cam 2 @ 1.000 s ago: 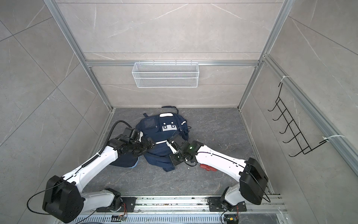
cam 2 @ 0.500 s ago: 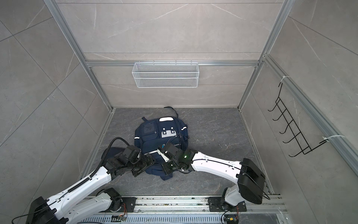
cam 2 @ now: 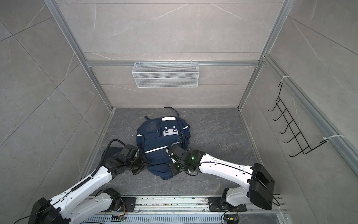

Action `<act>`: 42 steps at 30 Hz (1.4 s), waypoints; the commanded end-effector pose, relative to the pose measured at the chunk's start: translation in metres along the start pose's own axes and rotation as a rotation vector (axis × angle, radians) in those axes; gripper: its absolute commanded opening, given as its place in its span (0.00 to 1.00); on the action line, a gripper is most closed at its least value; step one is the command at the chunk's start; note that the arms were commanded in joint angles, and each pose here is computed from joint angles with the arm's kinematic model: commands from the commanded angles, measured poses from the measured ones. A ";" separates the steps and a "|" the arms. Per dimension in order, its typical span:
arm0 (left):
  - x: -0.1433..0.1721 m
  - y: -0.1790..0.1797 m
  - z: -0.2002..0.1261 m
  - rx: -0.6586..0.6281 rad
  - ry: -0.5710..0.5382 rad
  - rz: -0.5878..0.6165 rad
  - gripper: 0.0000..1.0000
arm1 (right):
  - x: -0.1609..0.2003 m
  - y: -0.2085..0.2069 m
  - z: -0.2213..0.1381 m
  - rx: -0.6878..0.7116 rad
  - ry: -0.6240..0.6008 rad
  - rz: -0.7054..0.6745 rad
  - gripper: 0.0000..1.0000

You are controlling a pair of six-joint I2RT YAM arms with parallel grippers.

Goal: Pack books, pencil case, and school supplies into a backpack
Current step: Zip the student bag at the center of the table.

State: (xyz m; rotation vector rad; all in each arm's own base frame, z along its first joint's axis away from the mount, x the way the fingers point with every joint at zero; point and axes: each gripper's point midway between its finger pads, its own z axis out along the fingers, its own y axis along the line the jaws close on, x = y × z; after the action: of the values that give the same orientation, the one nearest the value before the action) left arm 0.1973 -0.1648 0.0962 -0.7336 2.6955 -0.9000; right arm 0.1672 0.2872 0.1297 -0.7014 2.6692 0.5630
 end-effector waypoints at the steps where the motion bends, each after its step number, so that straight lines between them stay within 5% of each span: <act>1: -0.024 0.017 -0.008 -0.055 -0.084 0.076 0.00 | 0.043 -0.066 -0.019 0.208 0.121 0.121 0.00; 6: -0.029 0.023 -0.017 -0.094 -0.083 0.158 0.00 | 0.033 -0.113 -0.023 0.303 0.127 0.205 0.00; 16: -0.008 0.024 -0.025 -0.087 0.021 0.314 0.00 | -0.069 -0.195 -0.011 0.341 0.019 0.256 0.00; 22: 0.000 0.015 -0.022 -0.037 0.068 0.325 0.00 | -0.106 -0.218 -0.012 0.349 -0.051 0.115 0.00; 34: 0.005 0.019 -0.016 -0.061 0.107 0.322 0.00 | -0.124 -0.231 0.004 0.375 -0.062 -0.150 0.00; 42: 0.015 0.021 -0.012 -0.081 0.134 0.349 0.00 | -0.124 -0.256 0.011 0.317 -0.075 -0.006 0.00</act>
State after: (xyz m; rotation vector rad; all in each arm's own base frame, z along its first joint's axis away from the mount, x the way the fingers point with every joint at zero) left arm 0.1946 -0.1594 0.0969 -0.2872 2.7646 -0.8520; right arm 0.3545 0.1760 0.0765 -0.8171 2.6744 0.2846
